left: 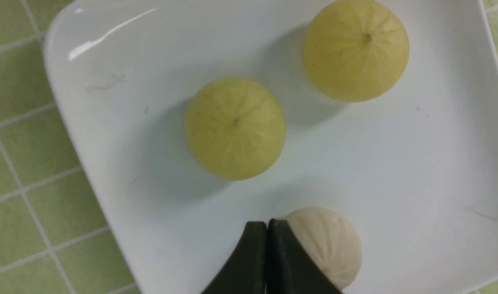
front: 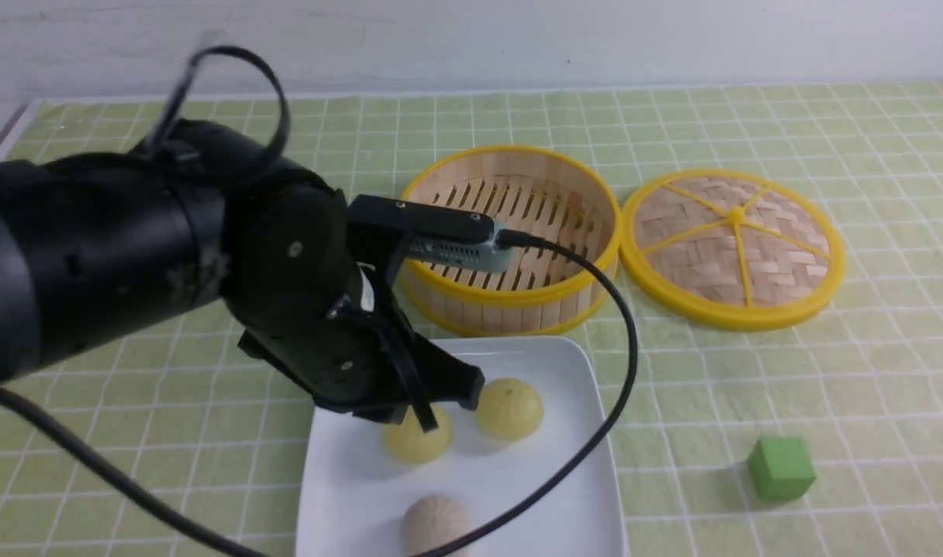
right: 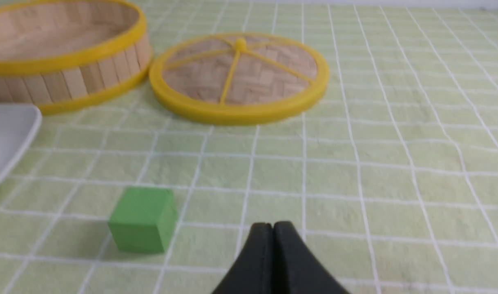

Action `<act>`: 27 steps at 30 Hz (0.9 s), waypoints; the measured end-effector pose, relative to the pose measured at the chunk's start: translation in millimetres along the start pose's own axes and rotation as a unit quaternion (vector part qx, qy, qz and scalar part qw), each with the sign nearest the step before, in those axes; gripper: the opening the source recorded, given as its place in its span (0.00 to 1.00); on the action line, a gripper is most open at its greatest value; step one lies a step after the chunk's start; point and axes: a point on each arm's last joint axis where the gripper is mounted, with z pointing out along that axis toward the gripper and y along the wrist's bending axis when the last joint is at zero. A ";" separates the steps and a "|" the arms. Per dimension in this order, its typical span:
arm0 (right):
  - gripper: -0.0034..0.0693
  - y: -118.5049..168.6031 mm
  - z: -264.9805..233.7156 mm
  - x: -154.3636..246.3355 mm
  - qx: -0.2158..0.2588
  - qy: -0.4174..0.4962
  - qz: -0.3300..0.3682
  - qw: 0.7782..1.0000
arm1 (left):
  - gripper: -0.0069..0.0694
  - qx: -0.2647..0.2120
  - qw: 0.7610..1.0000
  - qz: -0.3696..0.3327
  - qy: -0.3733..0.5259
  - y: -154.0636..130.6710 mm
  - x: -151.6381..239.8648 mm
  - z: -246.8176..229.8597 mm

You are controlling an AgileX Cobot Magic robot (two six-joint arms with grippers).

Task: Put the steamed buns into the plate on the green tablecloth.

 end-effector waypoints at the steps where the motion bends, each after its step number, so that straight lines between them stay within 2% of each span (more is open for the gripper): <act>1: 0.05 -0.2 0.7 2.0 0.001 0.004 0.000 1.000 | 0.11 0.000 1.000 0.001 -0.002 0.3 0.1 -1.9; 10: 0.05 -0.5 1.3 6.1 0.003 0.019 -0.005 1.000 | 0.11 -0.026 0.988 0.027 -0.147 26.1 30.8 -113.5; 11: 0.05 -0.5 1.3 6.1 0.003 0.019 -0.005 1.000 | 0.11 -0.028 0.989 0.028 -0.146 26.3 31.1 -112.8; 14: 0.06 -0.4 1.3 6.2 0.003 0.019 -0.005 1.000 | 0.11 -0.021 0.974 0.041 -0.223 39.8 66.6 -140.3; 15: 0.06 -0.4 1.3 6.2 0.003 0.019 -0.005 1.000 | 0.11 -0.019 0.973 0.043 -0.226 40.3 69.4 -138.2; 17: 0.06 -0.4 1.3 6.2 0.003 0.019 -0.006 1.000 | 0.11 0.005 0.953 0.055 -0.297 46.0 96.0 -139.5; 20: 0.06 -0.4 1.3 6.2 0.003 0.019 -0.006 1.000 | 0.11 0.031 0.935 0.052 -0.349 48.5 114.6 -130.7; 23: 0.07 -0.4 1.3 6.2 0.003 0.019 -0.006 1.000 | 0.11 0.089 0.901 0.027 -0.423 48.5 136.9 -105.7; 27: 0.08 -0.4 1.3 6.2 0.003 0.019 -0.007 1.000 | 0.11 0.137 0.862 0.044 -0.487 43.4 146.9 -87.3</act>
